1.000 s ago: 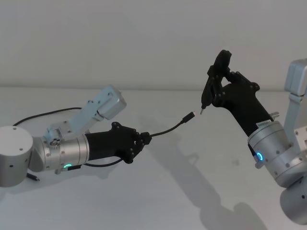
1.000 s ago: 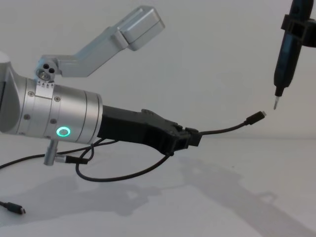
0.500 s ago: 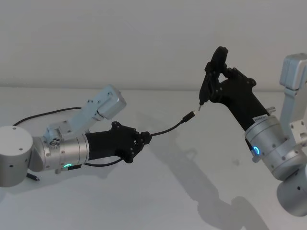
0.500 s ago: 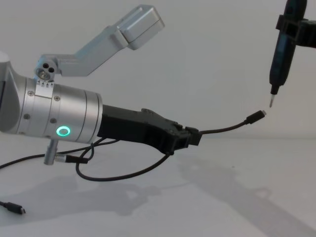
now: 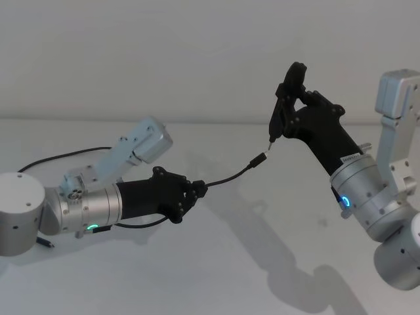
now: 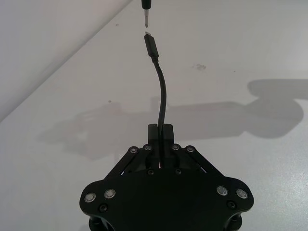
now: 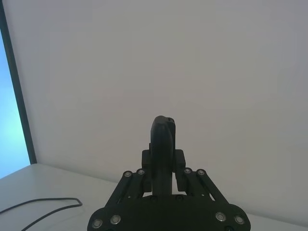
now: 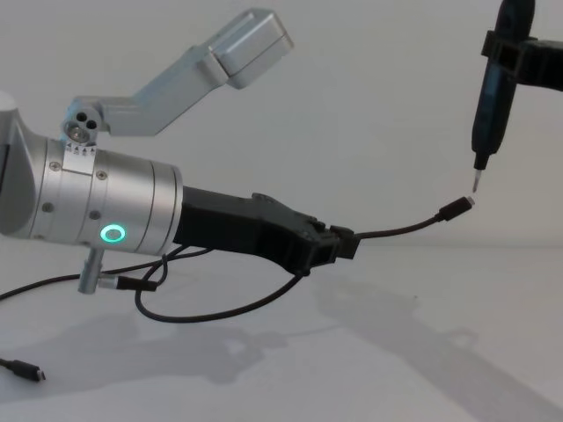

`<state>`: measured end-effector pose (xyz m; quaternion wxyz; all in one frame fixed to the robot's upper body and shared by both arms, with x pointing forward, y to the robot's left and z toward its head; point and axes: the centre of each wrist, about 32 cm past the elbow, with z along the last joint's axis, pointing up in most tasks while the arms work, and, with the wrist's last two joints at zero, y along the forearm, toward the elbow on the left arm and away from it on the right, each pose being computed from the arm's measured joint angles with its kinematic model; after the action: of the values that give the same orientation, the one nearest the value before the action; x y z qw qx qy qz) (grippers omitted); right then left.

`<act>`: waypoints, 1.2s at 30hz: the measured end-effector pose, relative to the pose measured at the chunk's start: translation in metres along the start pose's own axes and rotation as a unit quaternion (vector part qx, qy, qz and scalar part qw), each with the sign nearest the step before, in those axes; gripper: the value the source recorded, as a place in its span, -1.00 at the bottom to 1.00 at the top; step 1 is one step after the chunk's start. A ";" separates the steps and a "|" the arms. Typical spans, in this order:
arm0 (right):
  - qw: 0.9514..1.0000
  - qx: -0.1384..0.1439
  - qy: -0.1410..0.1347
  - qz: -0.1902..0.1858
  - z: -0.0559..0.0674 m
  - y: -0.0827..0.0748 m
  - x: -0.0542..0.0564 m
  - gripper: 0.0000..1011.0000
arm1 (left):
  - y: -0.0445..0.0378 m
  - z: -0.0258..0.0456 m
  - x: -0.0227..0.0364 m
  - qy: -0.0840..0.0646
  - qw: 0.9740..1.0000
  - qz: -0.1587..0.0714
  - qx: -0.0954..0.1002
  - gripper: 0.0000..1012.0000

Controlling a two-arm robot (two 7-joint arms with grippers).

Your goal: Pick up the data cable with the one hand.

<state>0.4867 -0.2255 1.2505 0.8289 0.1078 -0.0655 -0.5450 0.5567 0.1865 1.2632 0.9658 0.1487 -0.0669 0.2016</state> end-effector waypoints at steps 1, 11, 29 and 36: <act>1.000 0.000 0.000 0.000 0.000 0.000 0.000 -0.46 | 0.0000 0.0000 0.0000 0.000 1.000 0.000 0.000 -0.90; 1.000 -0.004 0.000 0.000 -0.002 0.002 -0.001 -0.46 | 0.0000 0.0000 0.0000 0.000 1.000 0.000 0.000 -0.90; 1.000 -0.006 0.000 0.000 -0.003 0.003 -0.003 -0.46 | 0.0000 -0.0001 0.0000 0.000 1.000 0.000 0.000 -0.90; 1.000 -0.007 -0.001 0.000 -0.004 0.003 -0.003 -0.46 | 0.0000 -0.0001 0.0000 0.000 1.000 0.000 0.000 -0.90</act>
<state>0.4892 -0.2209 1.2476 0.8297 0.1012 -0.0628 -0.5454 0.5567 0.1865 1.2631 0.9658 0.1488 -0.0668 0.2016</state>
